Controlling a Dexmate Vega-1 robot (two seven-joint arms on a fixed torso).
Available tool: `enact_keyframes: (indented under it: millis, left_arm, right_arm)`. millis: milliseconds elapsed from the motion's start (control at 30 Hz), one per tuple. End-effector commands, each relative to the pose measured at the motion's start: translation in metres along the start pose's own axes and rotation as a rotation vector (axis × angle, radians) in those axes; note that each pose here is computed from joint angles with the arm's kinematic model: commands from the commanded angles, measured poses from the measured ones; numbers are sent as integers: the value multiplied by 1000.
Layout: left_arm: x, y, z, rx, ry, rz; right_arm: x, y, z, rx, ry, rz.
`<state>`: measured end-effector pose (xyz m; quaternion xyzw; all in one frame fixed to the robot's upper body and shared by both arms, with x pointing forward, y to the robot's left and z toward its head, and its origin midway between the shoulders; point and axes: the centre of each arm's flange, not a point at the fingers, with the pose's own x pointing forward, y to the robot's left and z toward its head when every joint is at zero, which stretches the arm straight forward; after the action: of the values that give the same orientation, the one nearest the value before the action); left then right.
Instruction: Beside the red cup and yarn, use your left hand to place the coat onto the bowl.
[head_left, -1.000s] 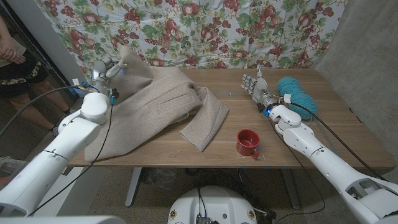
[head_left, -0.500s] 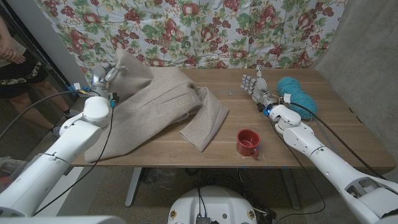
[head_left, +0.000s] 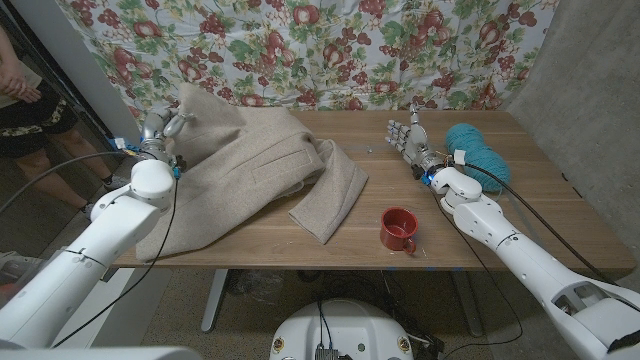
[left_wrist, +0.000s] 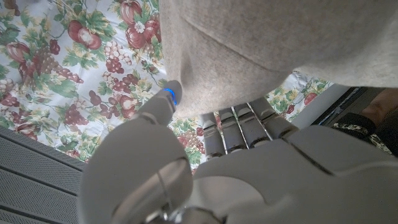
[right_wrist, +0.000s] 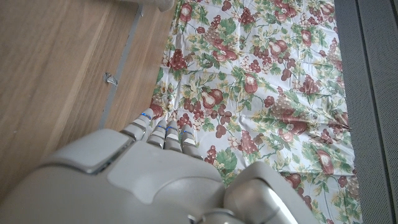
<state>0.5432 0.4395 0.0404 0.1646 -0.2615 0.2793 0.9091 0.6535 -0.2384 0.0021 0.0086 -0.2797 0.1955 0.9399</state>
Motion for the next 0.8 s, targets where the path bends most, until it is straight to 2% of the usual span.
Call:
enact_keyframes:
  millis: [33, 200, 267, 533, 600, 700, 800]
  left_arm:
    - [1, 2, 0, 23, -14, -90]
    - [0, -2, 6, 27, -54, -121]
    - [0, -4, 6, 31, -42, -126]
    - [-2, -11, -11, 31, 4, -178]
    - [-2, -11, -14, 22, -2, -189]
    - [-3, -9, -13, 13, -14, -190]
    - [-5, -6, -6, 25, -24, -177]
  right_arm:
    - [2, 2, 1, -4, 2, 2]
    - [1, 3, 0, -1, 2, 3]
    - [0, 3, 0, -1, 1, 3]
    - [-3, 2, 0, -2, 4, 1]
    - [-3, 2, 1, -5, 5, 2]
    - [-2, 3, 2, -6, 6, 4]
    - [-1, 4, 2, -6, 5, 8]
